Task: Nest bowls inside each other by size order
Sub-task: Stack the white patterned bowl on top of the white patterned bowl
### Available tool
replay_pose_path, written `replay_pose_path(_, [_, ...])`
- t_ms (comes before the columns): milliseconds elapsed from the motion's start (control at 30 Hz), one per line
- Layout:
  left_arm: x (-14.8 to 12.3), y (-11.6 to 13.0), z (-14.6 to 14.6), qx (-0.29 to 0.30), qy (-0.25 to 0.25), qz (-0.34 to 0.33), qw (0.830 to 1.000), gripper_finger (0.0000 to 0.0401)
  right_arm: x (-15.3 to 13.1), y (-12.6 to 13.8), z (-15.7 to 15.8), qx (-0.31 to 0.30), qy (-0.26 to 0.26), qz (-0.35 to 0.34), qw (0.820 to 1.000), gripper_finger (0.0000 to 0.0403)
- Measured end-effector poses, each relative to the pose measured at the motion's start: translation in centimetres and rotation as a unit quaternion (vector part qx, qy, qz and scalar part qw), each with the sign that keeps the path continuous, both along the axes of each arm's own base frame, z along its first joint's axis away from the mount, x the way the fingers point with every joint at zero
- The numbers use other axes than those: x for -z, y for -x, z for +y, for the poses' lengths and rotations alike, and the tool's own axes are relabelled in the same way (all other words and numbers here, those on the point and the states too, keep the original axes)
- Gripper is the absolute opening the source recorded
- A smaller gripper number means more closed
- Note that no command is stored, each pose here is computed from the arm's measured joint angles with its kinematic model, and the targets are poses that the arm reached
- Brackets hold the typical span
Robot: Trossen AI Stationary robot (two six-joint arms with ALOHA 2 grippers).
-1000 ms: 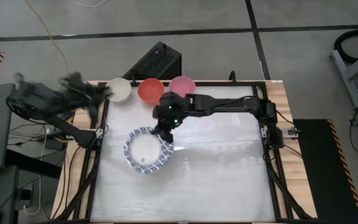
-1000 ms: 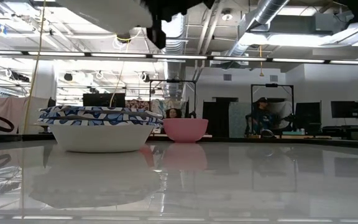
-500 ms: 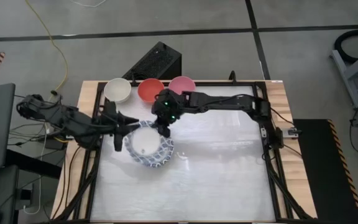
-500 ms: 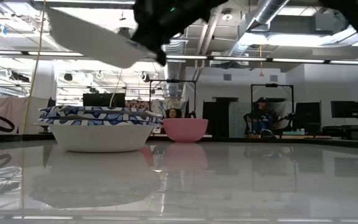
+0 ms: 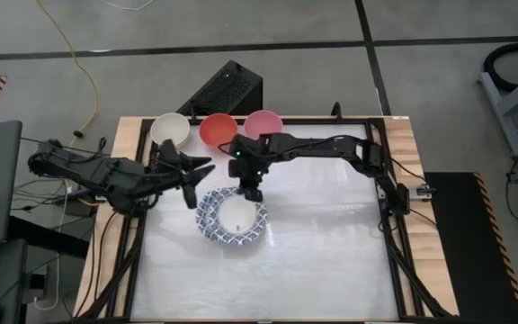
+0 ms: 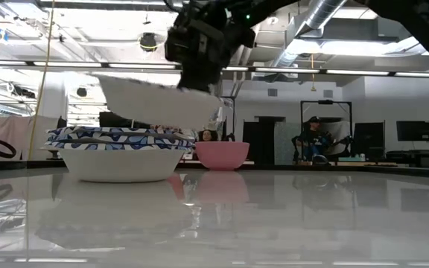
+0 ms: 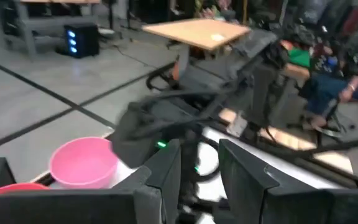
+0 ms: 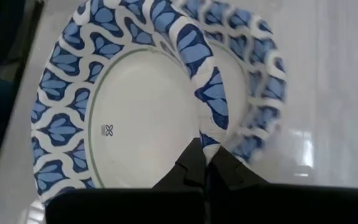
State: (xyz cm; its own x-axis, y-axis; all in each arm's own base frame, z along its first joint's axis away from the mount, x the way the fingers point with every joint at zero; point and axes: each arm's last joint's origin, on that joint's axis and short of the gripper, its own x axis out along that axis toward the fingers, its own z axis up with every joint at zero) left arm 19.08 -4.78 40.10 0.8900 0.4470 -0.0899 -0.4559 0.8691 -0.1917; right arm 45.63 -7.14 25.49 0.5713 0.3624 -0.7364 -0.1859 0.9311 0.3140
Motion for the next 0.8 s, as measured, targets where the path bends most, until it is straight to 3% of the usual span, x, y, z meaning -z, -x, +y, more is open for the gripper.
replay_pose_path(200, [-0.2,-1.4,1.1,0.083,-0.004,-0.007,0.997,0.0098,-0.1,0.3,-1.9,-0.001,-0.015,-0.012,1.0,0.0013])
replay_pose_path(433, [-0.2,-1.6,4.6,0.178,-0.018,0.007,0.984,0.0098,-1.3,-0.9,-2.3,0.014,-0.02,-0.095,0.995,0.0013])
replay_pose_path(567, [0.2,-1.2,7.2,0.169,-0.018,0.032,0.985,0.0098,-1.5,-1.0,-3.0,0.036,-0.027,-0.099,0.994,0.0013])
replay_pose_path(800, [0.5,-0.8,10.0,0.104,-0.022,0.052,0.993,0.0098,-1.1,-0.5,-3.6,0.031,-0.032,-0.08,0.996,0.0013])
